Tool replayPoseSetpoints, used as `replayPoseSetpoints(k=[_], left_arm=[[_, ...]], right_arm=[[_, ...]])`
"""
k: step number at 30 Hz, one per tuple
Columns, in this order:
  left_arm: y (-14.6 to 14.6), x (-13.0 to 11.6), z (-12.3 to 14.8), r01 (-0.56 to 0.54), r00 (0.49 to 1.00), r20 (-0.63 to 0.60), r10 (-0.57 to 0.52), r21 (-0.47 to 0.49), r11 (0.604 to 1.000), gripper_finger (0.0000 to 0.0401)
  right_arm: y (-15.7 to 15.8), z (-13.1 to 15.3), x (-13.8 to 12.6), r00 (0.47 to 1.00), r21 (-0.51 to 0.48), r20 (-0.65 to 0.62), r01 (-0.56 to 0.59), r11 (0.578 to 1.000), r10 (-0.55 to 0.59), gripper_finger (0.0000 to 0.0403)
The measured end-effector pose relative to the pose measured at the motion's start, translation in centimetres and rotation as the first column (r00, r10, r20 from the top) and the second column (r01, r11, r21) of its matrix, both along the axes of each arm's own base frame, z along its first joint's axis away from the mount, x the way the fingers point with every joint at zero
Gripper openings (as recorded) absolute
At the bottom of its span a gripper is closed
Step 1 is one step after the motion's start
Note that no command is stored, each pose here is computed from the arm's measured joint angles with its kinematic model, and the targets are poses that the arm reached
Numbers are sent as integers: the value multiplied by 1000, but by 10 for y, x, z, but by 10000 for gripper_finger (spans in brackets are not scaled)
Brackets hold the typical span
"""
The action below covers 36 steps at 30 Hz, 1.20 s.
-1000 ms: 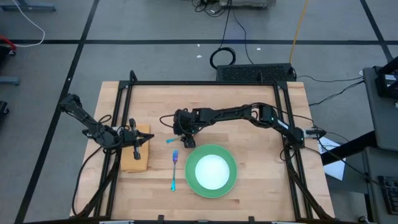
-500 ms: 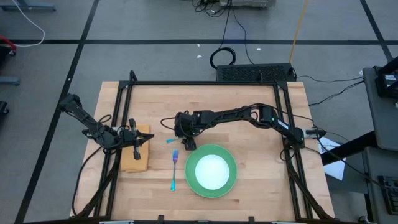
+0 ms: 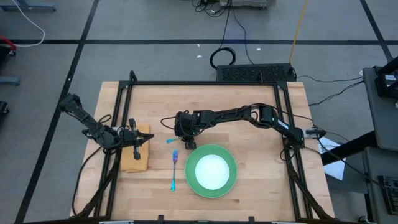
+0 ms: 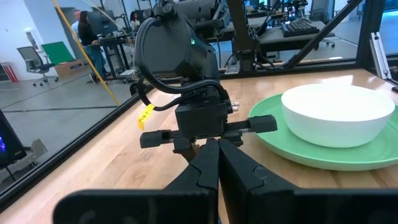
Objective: Set table place
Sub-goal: Put the violet spoon on the white bowl
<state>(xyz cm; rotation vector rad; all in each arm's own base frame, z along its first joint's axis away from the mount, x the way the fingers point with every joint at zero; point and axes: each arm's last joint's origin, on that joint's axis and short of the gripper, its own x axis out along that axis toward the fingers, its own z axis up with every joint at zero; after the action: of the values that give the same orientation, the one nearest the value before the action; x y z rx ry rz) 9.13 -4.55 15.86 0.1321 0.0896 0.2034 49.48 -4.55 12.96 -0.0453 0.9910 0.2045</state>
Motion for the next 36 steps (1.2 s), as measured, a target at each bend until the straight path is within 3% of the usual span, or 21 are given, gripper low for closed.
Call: replayPoseSetpoints(k=[12, 28, 36], left_arm=[[0, 0, 0, 0, 1000, 0, 0, 0, 1000, 10], [0, 0, 0, -1, 1000, 1, 1, -4, 1000, 10], [0, 0, 0, -1, 1000, -1, 1, -3, 1000, 10]], right_arm=[[0, 0, 1, 1000, 5, 10, -4, 1000, 4, 6], [-1, 13, 10, 997, -6, 79, 0, 1000, 0, 1], [-1, 52, 11, 994, -17, 106, -5, 1000, 7, 1]])
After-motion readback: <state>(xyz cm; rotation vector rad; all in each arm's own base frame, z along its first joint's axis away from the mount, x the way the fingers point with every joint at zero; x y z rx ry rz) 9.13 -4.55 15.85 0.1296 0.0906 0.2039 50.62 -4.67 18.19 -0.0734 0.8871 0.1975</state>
